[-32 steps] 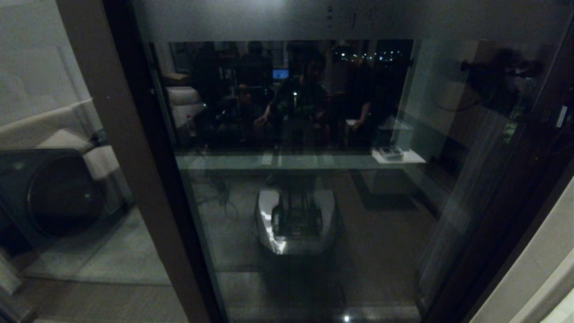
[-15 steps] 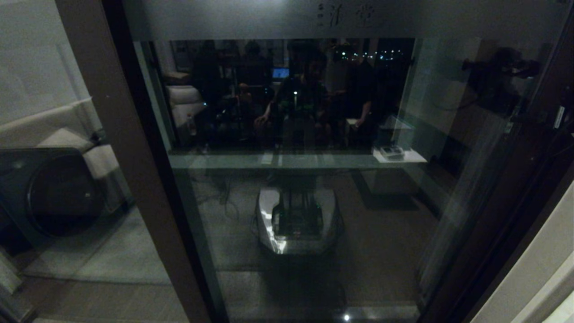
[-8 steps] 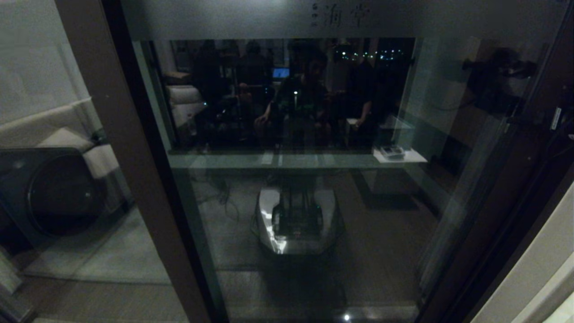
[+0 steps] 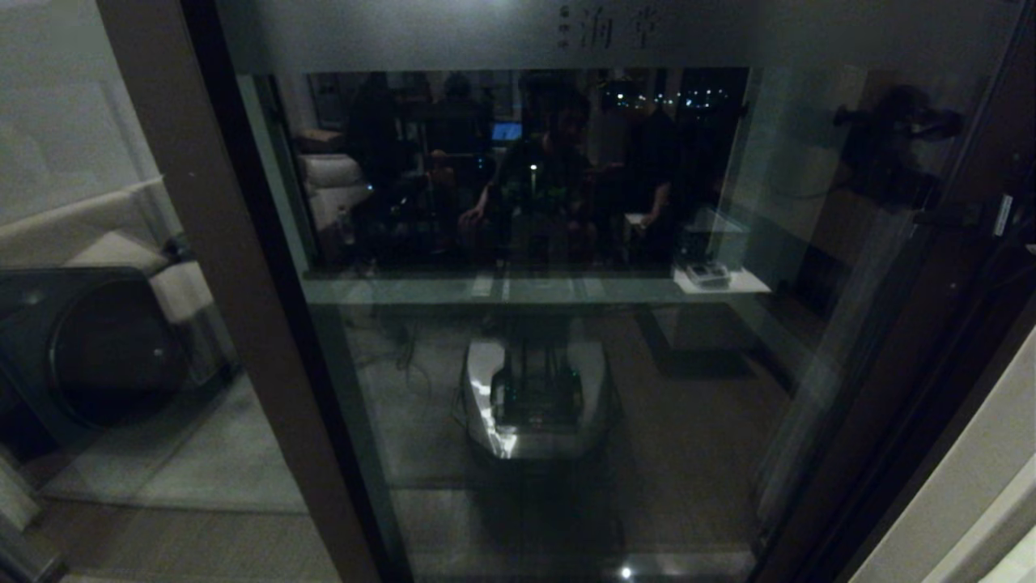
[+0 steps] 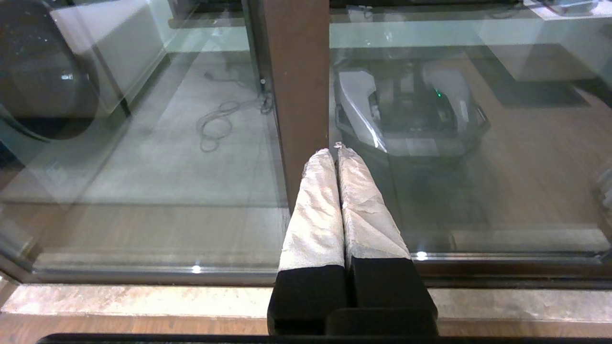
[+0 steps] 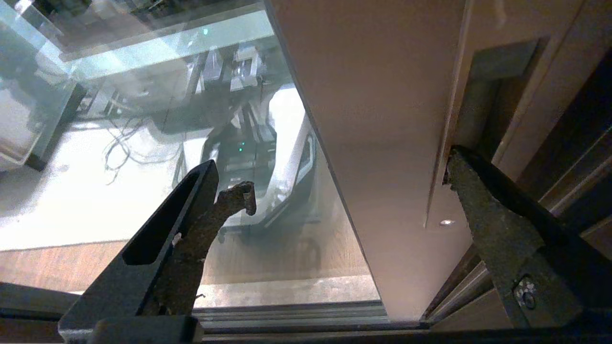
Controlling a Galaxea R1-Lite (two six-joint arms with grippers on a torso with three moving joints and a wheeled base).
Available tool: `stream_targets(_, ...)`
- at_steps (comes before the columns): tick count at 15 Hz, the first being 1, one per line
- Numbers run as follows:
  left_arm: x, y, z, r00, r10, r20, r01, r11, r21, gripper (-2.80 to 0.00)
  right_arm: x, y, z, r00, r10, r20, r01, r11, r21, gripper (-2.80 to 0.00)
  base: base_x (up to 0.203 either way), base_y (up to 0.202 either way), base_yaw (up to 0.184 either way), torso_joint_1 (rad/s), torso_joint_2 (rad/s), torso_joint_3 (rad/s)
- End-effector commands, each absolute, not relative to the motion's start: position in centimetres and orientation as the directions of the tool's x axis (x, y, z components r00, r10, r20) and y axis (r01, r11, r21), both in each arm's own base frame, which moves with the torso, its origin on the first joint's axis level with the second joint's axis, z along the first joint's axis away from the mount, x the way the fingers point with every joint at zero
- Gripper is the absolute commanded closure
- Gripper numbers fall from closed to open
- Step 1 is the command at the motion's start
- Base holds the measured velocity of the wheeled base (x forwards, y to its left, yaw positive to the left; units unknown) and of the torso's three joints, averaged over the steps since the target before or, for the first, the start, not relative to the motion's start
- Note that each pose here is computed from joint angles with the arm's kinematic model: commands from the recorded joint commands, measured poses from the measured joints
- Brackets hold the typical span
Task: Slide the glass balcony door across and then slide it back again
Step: Open the slid door
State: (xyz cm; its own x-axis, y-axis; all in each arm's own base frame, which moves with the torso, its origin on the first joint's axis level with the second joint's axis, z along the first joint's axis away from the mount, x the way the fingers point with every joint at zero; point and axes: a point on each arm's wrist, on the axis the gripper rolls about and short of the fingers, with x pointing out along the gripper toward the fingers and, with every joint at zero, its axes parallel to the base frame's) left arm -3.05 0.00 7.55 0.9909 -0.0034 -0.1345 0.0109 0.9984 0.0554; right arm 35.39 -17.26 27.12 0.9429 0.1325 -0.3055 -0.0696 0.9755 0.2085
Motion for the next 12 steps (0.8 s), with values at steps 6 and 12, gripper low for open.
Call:
stream_targets(6, -3.05, 0.00, 7.54, 0.991, -0.003, -0.136, 0.011, 0.998, 0.056, 0.00, 35.39, -16.73, 27.17, 0.940, 0.152, -0.307, -0.088, 0.973, 0.214, -2.80, 0.000, 0.000, 0.000, 0.000, 0.00, 0.000)
stream_targets(12, -3.05, 0.00, 7.53, 0.990, -0.003, -0.138, 0.011, 0.998, 0.056, 0.00, 35.56, -16.32, 26.78, 0.934, 0.165, -0.317, -0.096, 0.971, 0.221, -2.80, 0.000, 0.000, 0.000, 0.000, 0.00, 0.000)
